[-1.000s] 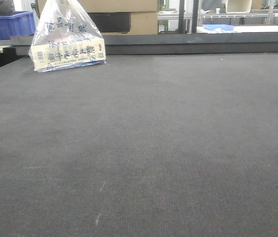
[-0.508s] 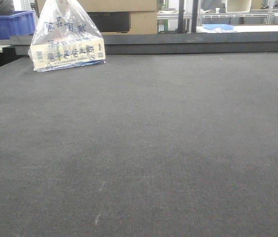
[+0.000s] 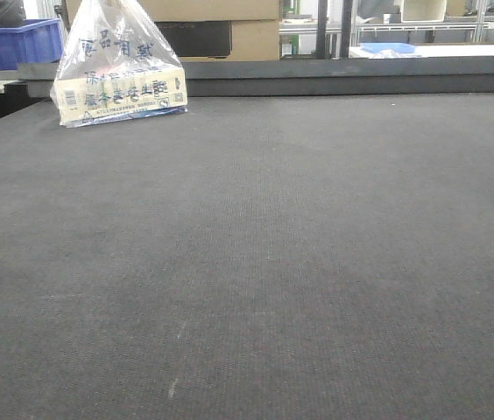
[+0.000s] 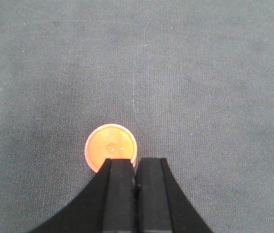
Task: Place cylindrical capacitor in blue bin on shelf
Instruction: 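Close both grippers around the upright capacitors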
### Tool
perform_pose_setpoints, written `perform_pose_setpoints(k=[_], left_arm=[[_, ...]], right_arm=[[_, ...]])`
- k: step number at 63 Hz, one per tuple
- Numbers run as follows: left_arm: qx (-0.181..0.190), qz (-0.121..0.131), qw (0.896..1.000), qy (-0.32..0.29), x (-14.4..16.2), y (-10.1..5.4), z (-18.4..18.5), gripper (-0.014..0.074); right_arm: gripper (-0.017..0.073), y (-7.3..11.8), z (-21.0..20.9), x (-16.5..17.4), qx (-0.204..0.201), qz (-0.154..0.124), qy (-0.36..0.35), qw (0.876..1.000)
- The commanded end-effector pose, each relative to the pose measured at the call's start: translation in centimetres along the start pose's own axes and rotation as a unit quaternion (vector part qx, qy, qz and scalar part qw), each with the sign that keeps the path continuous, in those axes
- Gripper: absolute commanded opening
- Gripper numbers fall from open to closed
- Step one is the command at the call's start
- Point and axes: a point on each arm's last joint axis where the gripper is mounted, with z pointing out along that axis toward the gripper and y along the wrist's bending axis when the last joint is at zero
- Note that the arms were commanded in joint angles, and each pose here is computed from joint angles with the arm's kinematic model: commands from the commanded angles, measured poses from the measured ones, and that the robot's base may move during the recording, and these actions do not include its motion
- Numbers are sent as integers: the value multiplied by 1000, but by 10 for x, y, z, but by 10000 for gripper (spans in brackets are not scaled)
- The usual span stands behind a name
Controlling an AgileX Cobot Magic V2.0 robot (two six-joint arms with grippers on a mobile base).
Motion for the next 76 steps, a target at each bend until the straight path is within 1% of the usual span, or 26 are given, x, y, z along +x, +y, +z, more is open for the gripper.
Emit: perform_pose_setpoints(k=[1,3,4,9,13,23,36,50,54,58,63,66,71,72,73,74,75,76], left_arm=[[-2,-1,1000,-15,-4,1,-3,-111],[-2,-1,1000,-15,-4,1,-3,-111],[-2,-1,1000,-15,-4,1,-3,-111],[-2,-1,1000,-15,-4,1,-3,-111],[-2,-1,1000,-15,-4,1,-3,-111],[-2,-1,1000,-15,-4,1,-3,-111],[-2,-1,1000,-15,-4,1,-3,-111],[-2,-1,1000,-15,-4,1,-3,-111],[-2,-1,1000,-15,-4,1,-3,-111],[-2,-1,1000,-14,-4,1,-2,-111],[0,-5,1000,-10,-4,1,-1,-106],[0,-5,1000,-3,-3,1,2,-71],[0,-5,1000,13,-3,1,9,65],[0,-5,1000,16,-3,1,10,99],[0,-4,1000,20,-3,0,13,155],[-1,-4,1000,23,-3,1,15,195],[-1,-4,1000,26,-2,1,17,260],[-1,-4,1000,29,-2,1,18,303]], right_arm=[[-44,3,1,-6,-4,-5,-14,1000],[20,4,1,-6,-5,-8,-17,1000],[72,5,1,-7,-6,-8,-20,1000],[252,8,2,-8,-16,-8,-27,999],[331,9,4,-10,-19,-6,-26,999],[339,9,17,-17,-17,-5,-17,1000],[339,8,47,-25,-12,-4,30,999],[337,8,59,-29,-11,-3,39,999],[303,8,59,-29,-11,-3,40,999],[239,8,60,-28,-8,-5,41,999],[122,8,60,-28,-8,-5,41,999],[41,8,60,-28,-8,-5,41,999],[-111,8,60,-28,-8,-5,42,999],[-136,8,60,-28,-8,-5,42,999],[-160,8,60,-28,-8,-5,42,999],[-168,8,60,-28,-8,-5,42,999],[-167,8,60,-28,-8,-5,42,999],[-167,8,60,-28,-8,-5,42,999]])
